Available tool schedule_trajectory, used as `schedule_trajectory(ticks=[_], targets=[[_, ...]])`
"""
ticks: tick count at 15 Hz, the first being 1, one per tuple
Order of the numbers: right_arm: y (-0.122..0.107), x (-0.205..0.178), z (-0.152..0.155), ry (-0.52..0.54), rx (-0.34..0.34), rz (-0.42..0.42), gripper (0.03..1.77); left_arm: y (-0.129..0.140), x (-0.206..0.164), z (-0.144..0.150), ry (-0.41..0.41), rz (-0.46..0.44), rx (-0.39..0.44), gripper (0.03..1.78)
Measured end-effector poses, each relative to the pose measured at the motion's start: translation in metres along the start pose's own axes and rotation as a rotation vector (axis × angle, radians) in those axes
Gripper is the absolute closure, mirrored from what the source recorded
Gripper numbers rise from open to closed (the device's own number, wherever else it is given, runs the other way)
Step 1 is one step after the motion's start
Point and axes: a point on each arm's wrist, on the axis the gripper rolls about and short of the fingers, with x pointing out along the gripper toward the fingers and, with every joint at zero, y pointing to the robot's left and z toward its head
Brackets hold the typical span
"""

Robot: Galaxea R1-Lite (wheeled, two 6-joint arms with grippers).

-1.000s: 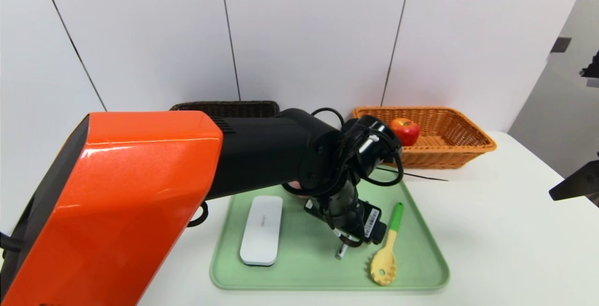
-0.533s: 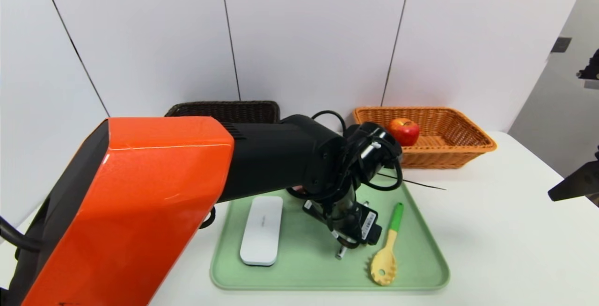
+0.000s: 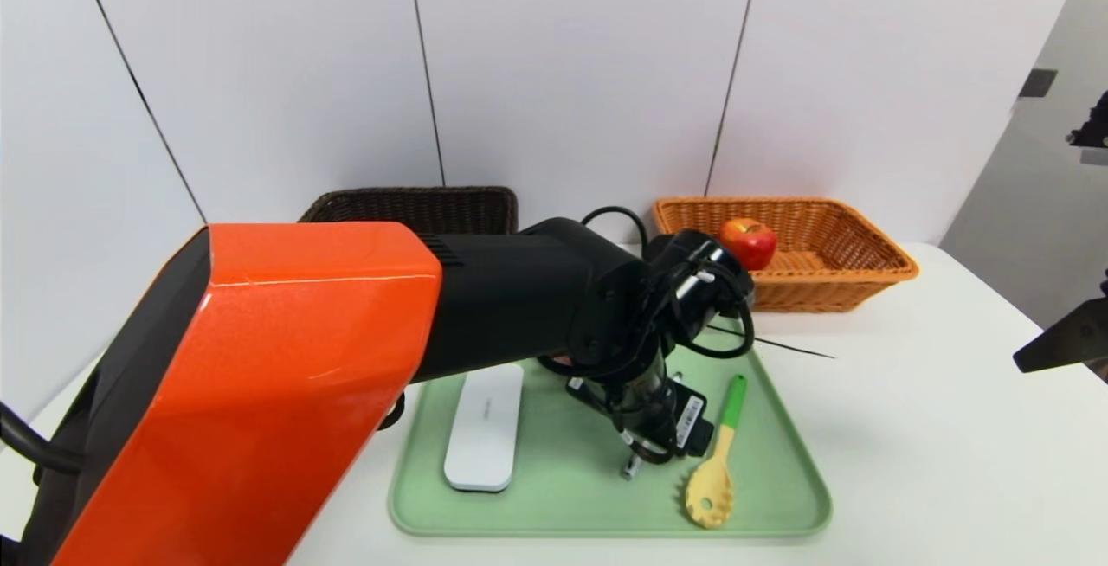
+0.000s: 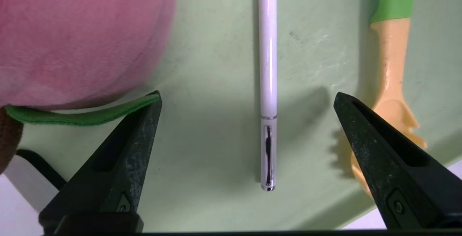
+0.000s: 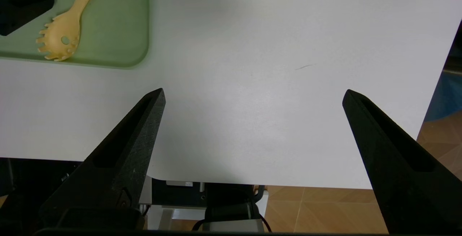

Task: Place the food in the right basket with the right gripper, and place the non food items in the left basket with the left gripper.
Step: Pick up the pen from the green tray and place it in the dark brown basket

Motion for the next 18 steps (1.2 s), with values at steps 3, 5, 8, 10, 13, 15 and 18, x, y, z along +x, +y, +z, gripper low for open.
schedule_trajectory(ticks=[3, 5, 8, 10, 13, 15, 18], targets=[[0.0, 0.001, 0.0, 0.004, -0.001, 0.001, 0.11, -0.003, 0.002, -0.001, -0.001, -0.004, 0.004, 0.12], [0.0, 0.0, -0.001, 0.003, 0.0, 0.0, 0.11, -0.003, 0.004, -0.001, 0.003, -0.002, 0.006, 0.12], [0.0, 0.0, -0.001, 0.003, -0.001, 0.001, 0.11, -0.004, 0.007, -0.002, 0.007, -0.001, 0.008, 0.12], [0.0, 0.0, -0.001, 0.003, -0.001, 0.001, 0.11, -0.004, 0.008, -0.002, 0.008, -0.001, 0.009, 0.12], [0.0, 0.0, -0.001, 0.002, -0.001, 0.001, 0.11, -0.004, 0.009, -0.002, 0.01, 0.0, 0.009, 0.12], [0.0, 0.0, -0.001, 0.001, -0.002, 0.0, 0.11, -0.004, 0.01, -0.003, 0.013, 0.001, 0.009, 0.12], [0.001, 0.0, -0.001, -0.001, -0.005, 0.002, 0.11, -0.004, 0.011, -0.003, 0.014, 0.001, 0.004, 0.51]])
